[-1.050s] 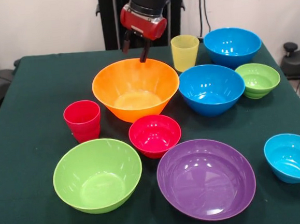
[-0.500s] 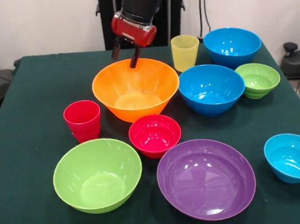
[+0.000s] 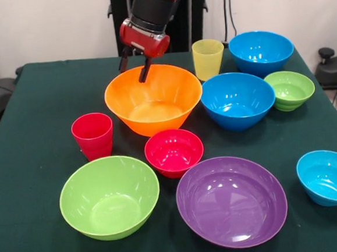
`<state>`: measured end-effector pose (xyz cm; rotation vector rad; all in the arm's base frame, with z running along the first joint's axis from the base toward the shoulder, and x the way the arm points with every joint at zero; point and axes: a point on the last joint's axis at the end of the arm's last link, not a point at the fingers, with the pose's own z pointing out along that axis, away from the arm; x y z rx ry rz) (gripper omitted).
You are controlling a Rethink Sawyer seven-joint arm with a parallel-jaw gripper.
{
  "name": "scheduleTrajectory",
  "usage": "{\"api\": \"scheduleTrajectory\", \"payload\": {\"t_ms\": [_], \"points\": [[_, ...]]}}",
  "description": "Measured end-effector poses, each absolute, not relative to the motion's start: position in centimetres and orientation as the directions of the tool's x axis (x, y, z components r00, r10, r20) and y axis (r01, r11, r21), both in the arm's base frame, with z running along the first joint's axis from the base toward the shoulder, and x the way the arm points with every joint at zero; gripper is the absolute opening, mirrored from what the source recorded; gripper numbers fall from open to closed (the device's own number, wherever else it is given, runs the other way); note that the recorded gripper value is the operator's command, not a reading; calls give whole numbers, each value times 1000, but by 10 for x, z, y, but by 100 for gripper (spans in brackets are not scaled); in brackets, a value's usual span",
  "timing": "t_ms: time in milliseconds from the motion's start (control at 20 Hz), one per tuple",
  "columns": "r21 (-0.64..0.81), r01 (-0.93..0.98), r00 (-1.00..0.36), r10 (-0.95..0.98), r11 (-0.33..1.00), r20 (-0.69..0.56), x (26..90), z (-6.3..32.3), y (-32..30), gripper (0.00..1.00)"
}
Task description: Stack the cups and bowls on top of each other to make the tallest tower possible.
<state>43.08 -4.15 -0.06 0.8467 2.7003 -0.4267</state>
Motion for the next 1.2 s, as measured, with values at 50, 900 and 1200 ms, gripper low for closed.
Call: {"api": "scheduleTrajectory", "payload": {"t_ms": [50, 900, 1200], "points": [[-193, 591, -787, 508, 783, -350, 431, -1, -43, 100], [-207, 609, -780, 530, 765, -334, 417, -17, -58, 100], [-204, 611, -778, 533, 765, -331, 417, -18, -58, 100]]}}
